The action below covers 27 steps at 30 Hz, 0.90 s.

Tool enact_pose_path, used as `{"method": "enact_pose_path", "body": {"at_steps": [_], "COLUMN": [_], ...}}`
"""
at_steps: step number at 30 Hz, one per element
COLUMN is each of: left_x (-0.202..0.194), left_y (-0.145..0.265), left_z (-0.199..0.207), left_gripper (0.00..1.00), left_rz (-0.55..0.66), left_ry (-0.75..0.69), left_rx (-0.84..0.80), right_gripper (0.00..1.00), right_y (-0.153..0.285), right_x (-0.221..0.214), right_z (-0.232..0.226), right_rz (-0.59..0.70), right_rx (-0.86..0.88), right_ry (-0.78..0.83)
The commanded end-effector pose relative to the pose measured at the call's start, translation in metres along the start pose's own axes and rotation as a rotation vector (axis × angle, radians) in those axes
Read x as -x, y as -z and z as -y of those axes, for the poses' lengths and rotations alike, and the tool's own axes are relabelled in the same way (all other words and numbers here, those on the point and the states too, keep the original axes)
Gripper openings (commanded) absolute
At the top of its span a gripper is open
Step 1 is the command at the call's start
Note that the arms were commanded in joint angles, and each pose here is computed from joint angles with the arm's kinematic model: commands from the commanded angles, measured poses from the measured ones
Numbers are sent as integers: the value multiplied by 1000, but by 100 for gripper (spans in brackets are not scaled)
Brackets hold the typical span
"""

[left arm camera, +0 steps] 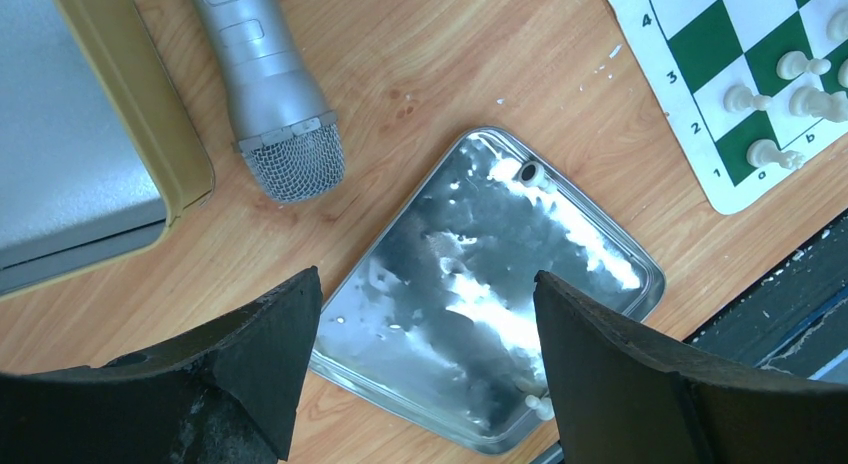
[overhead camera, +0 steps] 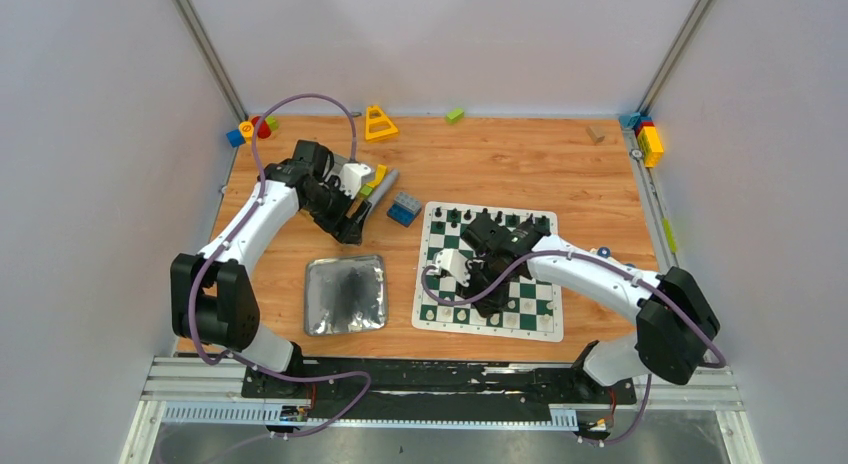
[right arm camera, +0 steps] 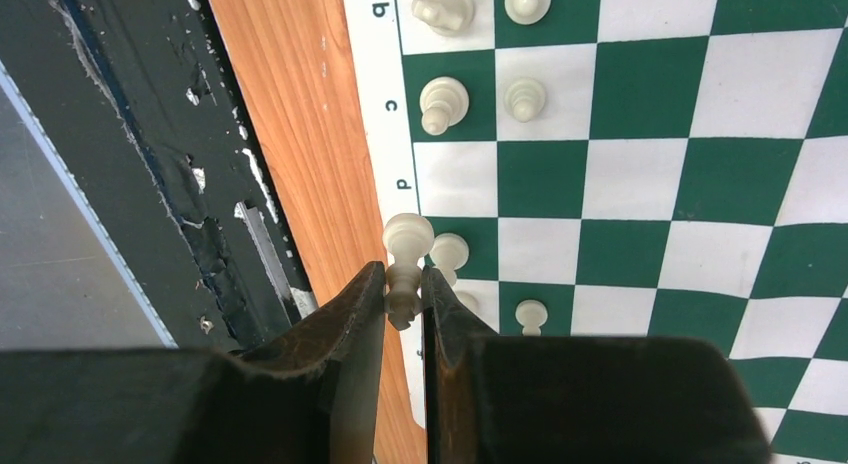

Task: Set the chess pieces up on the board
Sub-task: Place the chess piece on the chessboard.

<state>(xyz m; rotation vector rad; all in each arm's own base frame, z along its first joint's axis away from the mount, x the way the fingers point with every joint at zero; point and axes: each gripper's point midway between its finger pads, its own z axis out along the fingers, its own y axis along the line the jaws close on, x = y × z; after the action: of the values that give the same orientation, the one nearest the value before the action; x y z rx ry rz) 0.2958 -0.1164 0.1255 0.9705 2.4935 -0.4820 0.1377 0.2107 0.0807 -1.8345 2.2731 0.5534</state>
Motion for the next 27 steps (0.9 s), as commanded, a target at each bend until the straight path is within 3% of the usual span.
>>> {"method": "enact_pose_path", "body": {"at_steps": [1,27], "left_x": [6,4], "left_y": [4,3], "left_z": [3,2], "left_gripper": [85,86], "left_rz": [33,30], "left_ry": [-7,-9], "left_rx": [4,11], "right_gripper": [1,3], "right_y": [-9,-35], "right_x": [8,-3], "right_z": [9,21], "right_rz": [19,-53], "right_rx": [-10,-12], "right_ry": [7,-24]}}
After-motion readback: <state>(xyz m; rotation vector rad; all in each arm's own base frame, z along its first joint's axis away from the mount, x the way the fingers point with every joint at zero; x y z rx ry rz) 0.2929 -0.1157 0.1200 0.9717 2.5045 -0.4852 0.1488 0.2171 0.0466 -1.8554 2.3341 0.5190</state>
